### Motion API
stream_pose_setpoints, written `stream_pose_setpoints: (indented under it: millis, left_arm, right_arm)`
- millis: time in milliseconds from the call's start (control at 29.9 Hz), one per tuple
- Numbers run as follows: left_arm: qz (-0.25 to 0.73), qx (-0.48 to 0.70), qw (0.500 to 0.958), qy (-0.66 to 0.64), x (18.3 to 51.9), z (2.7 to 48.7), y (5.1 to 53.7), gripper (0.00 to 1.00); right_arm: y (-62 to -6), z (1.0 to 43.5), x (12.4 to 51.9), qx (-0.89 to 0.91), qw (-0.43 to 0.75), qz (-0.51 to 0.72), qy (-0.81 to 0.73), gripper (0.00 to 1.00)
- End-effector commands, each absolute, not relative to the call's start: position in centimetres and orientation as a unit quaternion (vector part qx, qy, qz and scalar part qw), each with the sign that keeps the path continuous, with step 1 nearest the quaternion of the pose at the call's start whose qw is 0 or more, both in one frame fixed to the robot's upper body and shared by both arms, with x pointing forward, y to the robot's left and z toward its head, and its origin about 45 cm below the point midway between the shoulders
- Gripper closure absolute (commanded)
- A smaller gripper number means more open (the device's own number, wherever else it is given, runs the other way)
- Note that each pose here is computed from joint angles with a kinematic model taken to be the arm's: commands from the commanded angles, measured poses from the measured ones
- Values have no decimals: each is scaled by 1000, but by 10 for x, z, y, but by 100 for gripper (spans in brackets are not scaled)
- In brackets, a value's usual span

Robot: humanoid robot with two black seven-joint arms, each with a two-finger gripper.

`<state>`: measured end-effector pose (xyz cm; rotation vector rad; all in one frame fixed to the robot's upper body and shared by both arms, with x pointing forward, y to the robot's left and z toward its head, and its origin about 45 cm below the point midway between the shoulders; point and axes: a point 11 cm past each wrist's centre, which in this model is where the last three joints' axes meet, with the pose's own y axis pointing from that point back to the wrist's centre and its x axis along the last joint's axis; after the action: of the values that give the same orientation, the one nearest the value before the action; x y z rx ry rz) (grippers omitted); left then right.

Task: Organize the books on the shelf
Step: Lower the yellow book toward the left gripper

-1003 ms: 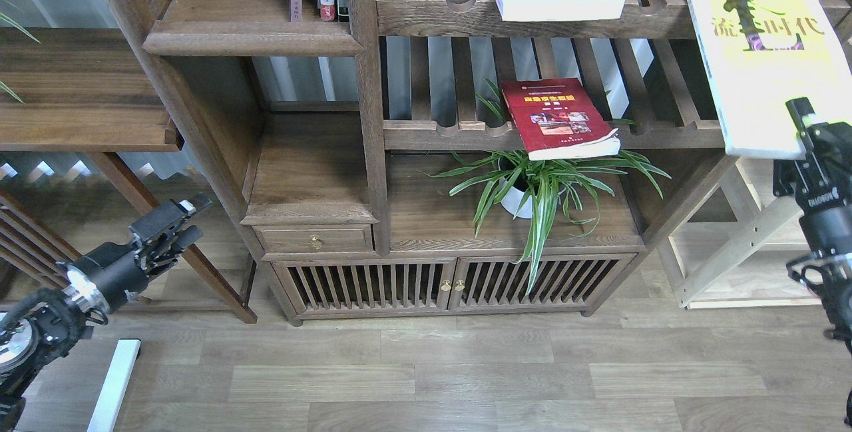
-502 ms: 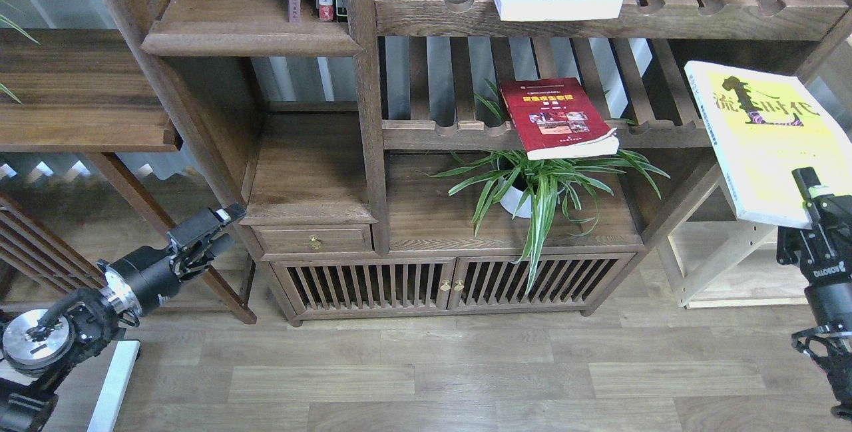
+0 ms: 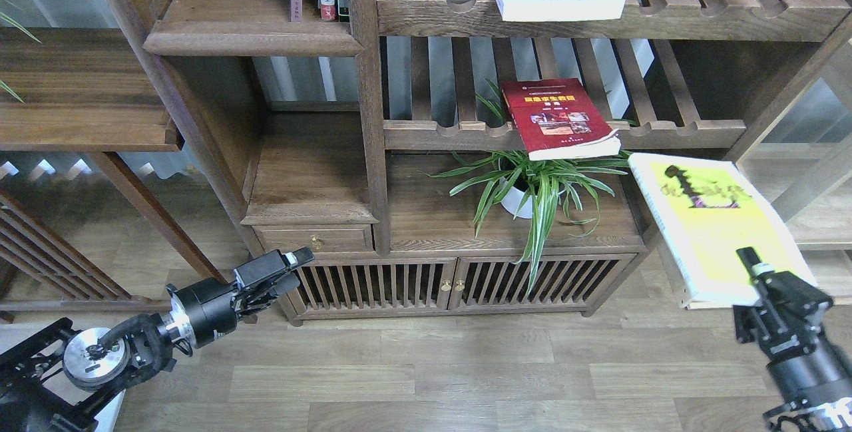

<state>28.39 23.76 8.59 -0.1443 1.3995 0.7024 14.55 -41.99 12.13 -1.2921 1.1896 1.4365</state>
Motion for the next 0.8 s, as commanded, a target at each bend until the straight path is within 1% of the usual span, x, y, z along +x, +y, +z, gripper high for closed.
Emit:
stream_pose_setpoints:
  millis: [0,100,201,267,568,702,769]
  left_arm:
    - [292,-75,704,643,277,91,224,1]
    - [285,-68,701,650,269,88,219,1]
    - [273,-63,693,665,251,81,212,1]
    - [270,-63,687,671,244,77,210,1]
    - [233,-87,655,714,190,73,189,1]
    - [230,-100,646,721,182,75,187,1]
    - [228,-113,635,730,177,75,186,1]
  right_arm:
    - [-378,94,129,-512,373,625,456,87]
    - [-353,82,123,-513,357,642,443,87]
    - [-325,69,113,-520,322,667,426,86]
    - [-315,67,112,-520,323,670,420,87]
    - [-271,59,111,-536,302,688,385,87]
    - [-242,59,118,-547,301,695,357,87]
    - [-228,59,118,-546,306,700,344,87]
